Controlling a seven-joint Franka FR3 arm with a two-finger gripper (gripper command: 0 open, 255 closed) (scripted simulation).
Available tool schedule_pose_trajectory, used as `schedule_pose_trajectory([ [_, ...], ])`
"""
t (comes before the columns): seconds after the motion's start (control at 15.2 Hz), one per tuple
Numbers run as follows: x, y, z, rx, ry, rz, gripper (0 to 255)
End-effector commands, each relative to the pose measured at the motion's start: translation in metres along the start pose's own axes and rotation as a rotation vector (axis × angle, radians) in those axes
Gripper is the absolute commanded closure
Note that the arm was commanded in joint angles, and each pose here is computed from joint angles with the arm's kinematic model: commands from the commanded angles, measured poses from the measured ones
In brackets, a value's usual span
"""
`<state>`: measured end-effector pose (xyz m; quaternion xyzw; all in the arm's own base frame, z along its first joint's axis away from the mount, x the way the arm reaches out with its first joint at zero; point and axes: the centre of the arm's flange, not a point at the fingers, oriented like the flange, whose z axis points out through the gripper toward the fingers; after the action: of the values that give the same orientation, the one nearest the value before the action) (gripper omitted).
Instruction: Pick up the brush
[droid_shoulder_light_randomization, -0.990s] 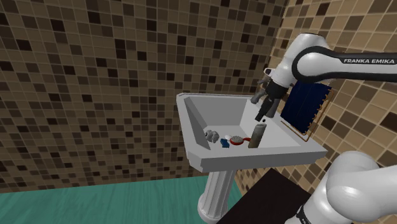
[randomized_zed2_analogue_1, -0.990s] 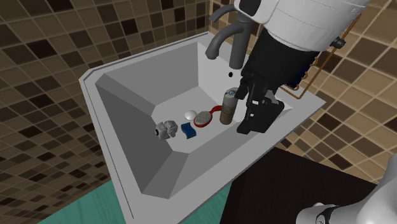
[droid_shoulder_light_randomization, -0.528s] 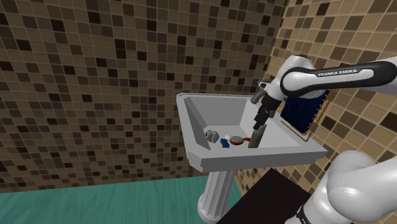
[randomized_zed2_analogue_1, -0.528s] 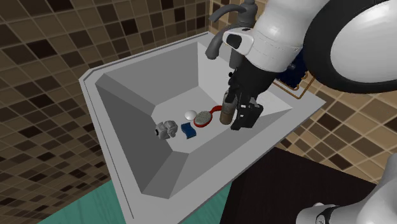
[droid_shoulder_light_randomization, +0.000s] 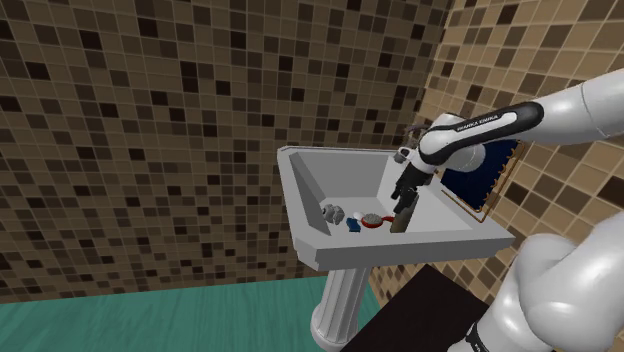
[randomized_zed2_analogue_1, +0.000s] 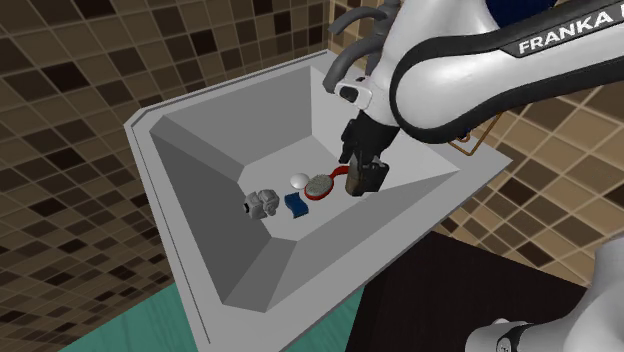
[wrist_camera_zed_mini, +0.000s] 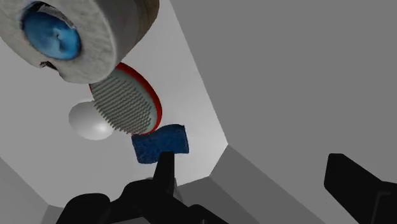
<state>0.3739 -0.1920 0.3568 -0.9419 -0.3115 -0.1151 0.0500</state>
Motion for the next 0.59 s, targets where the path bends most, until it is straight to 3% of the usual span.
schedule_pose_trajectory([
  [0.0, -0.005, 0.019, 0.019, 0.004, 0.003, -0.046, 0],
  [0.53, -0.016, 0.094, 0.097, 0.037, 0.019, -0.210, 0],
])
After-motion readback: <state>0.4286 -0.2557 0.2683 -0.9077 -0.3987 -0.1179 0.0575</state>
